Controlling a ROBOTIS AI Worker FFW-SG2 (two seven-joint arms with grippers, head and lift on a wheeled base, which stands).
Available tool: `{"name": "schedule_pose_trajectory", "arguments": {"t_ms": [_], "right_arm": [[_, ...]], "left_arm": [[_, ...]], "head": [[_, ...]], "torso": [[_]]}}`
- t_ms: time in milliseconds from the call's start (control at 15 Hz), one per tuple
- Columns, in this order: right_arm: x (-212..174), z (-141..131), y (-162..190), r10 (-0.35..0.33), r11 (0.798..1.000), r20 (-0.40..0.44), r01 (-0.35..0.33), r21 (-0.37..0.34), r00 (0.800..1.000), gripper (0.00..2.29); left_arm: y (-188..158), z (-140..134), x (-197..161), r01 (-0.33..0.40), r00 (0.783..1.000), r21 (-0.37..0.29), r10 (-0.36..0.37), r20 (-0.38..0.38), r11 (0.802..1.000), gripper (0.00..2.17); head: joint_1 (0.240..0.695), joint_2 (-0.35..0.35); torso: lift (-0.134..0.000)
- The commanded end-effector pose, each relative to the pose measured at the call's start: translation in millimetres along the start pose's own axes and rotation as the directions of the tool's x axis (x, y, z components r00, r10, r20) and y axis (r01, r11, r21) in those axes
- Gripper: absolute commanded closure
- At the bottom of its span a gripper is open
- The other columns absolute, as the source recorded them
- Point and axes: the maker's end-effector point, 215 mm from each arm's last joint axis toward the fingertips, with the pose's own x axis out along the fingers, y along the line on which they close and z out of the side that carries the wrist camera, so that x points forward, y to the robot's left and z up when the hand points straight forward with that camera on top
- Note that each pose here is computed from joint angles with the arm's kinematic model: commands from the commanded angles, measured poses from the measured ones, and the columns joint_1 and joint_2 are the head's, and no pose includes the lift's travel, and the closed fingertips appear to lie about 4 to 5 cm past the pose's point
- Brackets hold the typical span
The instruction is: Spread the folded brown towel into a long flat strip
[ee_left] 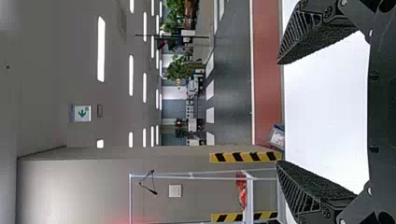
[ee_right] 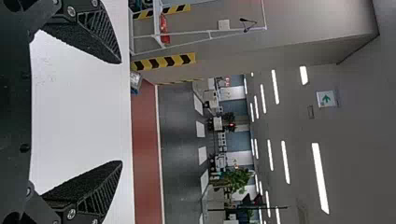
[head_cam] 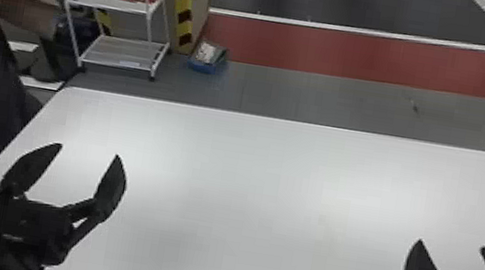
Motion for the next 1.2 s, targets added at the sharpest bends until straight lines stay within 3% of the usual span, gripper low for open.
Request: {"name": "schedule_pose_trajectory", "arguments": {"t_ms": [0,1133], "right_arm": [[-0.5,0.7,-0.1,0.0,1.0,0.0,0.0,0.0,1.0,0.12],[-0.5,0.7,0.0,0.001,1.0,0.0,-0.001,-0.001,1.0,0.12]], "left_arm": [[-0.3,1.0,0.1,0.002,1.0,0.001,-0.002,0.002,1.0,0.14],[-4.7,-0.3,-0.8,0.007,1.0,-0.006,-0.007,-0.003,1.0,0.14]], "head": [[0.695,0.066],[0.695,0.058]], "torso": [[-0.125],[-0.125]]}}
